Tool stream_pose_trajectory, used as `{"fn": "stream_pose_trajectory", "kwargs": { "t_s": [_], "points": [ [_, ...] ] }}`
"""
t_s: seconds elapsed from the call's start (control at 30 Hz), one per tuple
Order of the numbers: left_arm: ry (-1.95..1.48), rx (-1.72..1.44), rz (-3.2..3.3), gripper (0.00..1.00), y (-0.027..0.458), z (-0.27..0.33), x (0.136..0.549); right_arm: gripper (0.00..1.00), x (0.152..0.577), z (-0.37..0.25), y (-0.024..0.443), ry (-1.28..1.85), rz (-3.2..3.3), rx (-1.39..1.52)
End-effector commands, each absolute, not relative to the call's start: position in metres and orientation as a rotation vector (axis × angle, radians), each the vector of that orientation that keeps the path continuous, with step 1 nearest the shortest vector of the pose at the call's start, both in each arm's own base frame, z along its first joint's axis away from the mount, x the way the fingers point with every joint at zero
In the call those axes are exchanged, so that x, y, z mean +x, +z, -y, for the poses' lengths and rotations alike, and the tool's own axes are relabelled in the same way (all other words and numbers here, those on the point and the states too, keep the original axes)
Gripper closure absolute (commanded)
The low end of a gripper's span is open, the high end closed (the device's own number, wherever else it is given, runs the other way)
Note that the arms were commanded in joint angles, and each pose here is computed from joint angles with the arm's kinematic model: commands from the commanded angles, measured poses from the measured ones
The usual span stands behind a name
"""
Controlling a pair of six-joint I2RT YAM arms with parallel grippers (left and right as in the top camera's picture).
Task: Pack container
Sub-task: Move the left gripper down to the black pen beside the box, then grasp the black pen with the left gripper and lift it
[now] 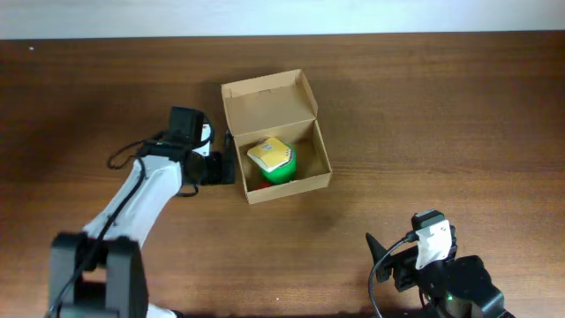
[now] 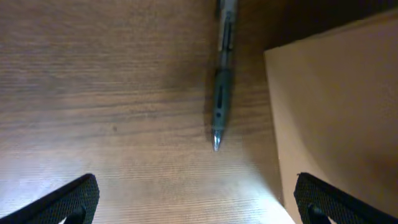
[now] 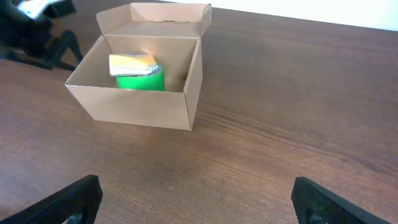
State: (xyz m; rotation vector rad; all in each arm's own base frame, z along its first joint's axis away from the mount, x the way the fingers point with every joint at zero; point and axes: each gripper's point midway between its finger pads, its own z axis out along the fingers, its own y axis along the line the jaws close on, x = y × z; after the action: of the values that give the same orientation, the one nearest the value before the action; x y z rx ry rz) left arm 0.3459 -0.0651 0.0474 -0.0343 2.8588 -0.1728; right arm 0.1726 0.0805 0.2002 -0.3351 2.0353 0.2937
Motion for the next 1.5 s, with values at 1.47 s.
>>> {"fn": "stream_pose_trajectory", "kwargs": {
  "t_s": [1.47],
  "points": [
    [0.123,0.06,-2.92,0.3,-0.001,0.073,0.392,0.01,0.174,-0.077,0.201,0.283,-2.029,-0.31]
  ]
}}
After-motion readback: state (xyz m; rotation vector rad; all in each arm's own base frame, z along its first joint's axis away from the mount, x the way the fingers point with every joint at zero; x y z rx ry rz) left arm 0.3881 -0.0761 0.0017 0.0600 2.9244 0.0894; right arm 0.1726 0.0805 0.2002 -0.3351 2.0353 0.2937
